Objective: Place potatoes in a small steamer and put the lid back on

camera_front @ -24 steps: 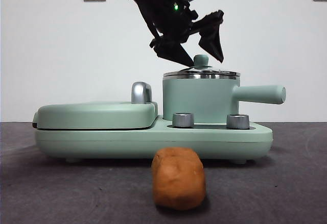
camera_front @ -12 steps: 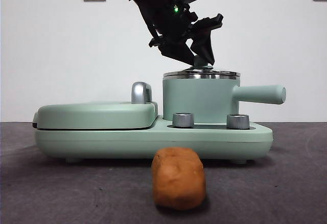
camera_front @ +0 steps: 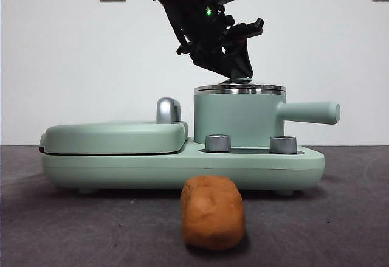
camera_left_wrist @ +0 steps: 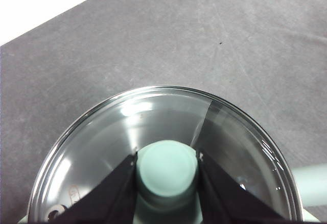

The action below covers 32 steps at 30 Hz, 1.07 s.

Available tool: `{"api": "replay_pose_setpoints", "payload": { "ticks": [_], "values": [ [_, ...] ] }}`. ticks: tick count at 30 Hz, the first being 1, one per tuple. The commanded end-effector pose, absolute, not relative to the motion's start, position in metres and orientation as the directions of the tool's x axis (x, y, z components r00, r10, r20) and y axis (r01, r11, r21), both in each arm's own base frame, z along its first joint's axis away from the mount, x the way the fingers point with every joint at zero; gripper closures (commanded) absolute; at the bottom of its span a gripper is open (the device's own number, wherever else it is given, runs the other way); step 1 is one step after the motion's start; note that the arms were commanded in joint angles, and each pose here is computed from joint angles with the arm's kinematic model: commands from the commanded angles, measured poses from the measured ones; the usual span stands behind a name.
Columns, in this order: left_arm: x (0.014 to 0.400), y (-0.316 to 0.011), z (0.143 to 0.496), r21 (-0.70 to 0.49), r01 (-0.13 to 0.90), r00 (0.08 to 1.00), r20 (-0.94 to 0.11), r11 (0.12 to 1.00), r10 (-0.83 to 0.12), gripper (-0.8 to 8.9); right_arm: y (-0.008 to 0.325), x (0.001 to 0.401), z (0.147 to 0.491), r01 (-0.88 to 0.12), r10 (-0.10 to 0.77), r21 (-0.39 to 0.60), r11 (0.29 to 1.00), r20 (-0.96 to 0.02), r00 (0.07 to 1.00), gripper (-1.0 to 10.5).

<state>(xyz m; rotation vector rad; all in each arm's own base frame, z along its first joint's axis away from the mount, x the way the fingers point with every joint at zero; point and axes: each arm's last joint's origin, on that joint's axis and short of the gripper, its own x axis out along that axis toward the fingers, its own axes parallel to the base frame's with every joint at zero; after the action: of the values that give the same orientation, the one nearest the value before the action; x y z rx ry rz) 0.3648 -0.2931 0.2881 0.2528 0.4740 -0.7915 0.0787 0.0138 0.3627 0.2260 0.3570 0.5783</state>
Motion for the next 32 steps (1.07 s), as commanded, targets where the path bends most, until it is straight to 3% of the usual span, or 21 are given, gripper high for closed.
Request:
{"api": "replay_pose_setpoints", "payload": {
  "ticks": [1,8,14,20,26,32],
  "values": [
    [0.365,-0.301,0.294,0.051,0.745,0.608,-0.461,0.665,-0.646,7.68,0.014,0.078,0.369,-0.492,0.565,0.302,0.817,-0.248,0.787,5.0],
    [0.357,-0.29,0.322,0.051,0.737,0.628,-0.422,0.674,-0.655,7.68,0.014,0.079,0.369,-0.489,0.565,0.307,0.816,-0.246,0.787,5.0],
    [0.342,-0.273,0.356,0.059,0.728,0.649,-0.378,0.683,-0.66,7.67,0.015,0.092,0.366,-0.459,0.584,0.403,0.792,-0.28,0.761,5.0],
    [0.333,-0.248,0.38,0.063,0.705,0.673,-0.372,0.706,-0.639,7.68,0.025,0.109,0.363,-0.471,0.622,0.433,0.769,-0.338,0.706,5.5],
    [0.33,-0.217,0.397,0.067,0.65,0.716,-0.387,0.757,-0.581,7.68,0.05,0.128,0.356,-0.462,0.66,0.481,0.745,-0.43,0.616,5.5],
    [0.33,-0.182,0.413,0.068,0.59,0.762,-0.378,0.805,-0.526,7.68,0.097,0.146,0.333,-0.448,0.664,0.491,0.747,-0.581,0.471,5.5]
  ]
}}
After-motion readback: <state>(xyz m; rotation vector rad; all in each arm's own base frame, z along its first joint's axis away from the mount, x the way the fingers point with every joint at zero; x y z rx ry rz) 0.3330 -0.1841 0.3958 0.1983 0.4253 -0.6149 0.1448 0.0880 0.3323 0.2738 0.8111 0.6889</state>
